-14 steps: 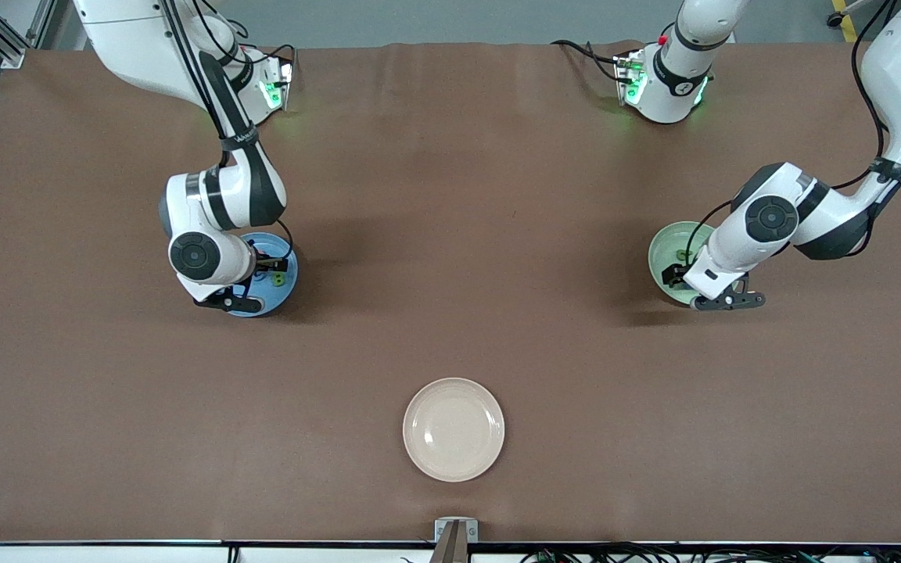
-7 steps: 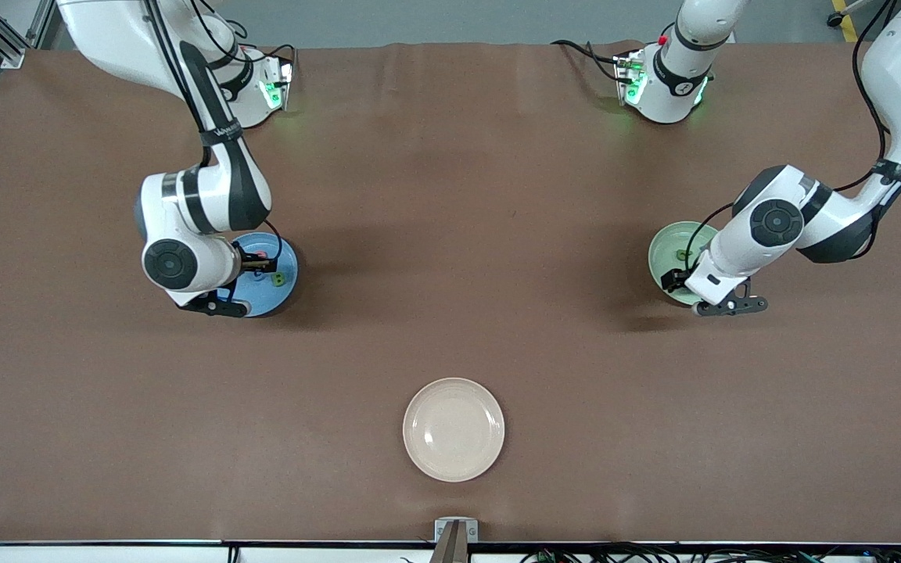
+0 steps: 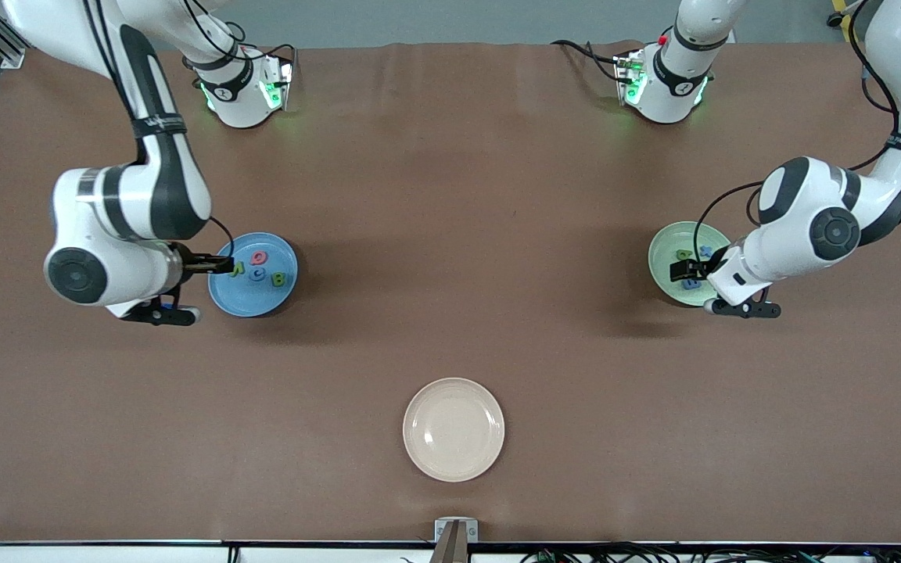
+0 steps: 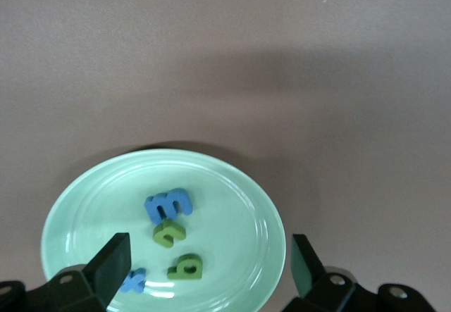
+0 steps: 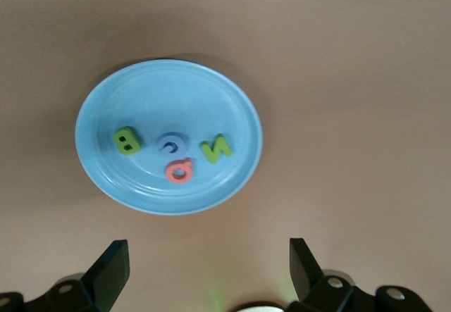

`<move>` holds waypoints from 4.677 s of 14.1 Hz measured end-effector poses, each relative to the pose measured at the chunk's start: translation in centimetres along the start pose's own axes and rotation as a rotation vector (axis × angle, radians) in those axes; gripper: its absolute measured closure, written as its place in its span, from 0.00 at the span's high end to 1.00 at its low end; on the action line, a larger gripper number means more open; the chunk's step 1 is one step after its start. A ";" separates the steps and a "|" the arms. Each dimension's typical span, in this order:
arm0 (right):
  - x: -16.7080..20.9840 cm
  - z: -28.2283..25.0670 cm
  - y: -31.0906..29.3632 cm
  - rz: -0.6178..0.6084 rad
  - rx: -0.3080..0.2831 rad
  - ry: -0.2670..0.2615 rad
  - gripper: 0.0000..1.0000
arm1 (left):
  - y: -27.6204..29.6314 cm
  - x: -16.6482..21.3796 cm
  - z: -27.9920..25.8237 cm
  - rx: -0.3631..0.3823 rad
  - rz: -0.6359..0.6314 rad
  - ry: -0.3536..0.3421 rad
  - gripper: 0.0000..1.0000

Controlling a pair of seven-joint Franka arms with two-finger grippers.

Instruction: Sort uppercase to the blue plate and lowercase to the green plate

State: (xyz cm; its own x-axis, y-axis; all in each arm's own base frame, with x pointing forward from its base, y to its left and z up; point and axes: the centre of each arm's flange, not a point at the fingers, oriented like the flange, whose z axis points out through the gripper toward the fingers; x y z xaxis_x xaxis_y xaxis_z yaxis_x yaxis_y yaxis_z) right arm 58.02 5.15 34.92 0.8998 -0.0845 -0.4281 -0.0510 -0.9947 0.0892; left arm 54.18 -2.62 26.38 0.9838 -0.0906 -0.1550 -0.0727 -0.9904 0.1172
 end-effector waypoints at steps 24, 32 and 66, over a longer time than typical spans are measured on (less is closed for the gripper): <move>-10.6 -22.0 7.9 -0.065 0.040 0.304 1.00 | -0.5 -4.1 -33.3 0.129 -0.059 0.119 1.00; -10.7 -22.9 9.3 -0.044 0.077 0.319 1.00 | 2.1 -4.6 -37.0 0.116 -0.029 0.200 1.00; -20.4 -19.7 10.4 -0.073 0.132 0.340 1.00 | 4.7 -5.2 -38.3 0.110 0.009 0.205 1.00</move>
State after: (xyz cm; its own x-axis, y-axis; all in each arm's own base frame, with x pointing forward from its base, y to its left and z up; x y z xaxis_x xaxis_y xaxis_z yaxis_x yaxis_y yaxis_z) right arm 47.65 -2.29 62.25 0.9945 -0.0112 -0.1038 -0.0171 -0.9983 -0.0563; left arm 55.05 -2.81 65.29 0.9949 -0.0878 0.0498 -0.0884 -0.9961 0.0083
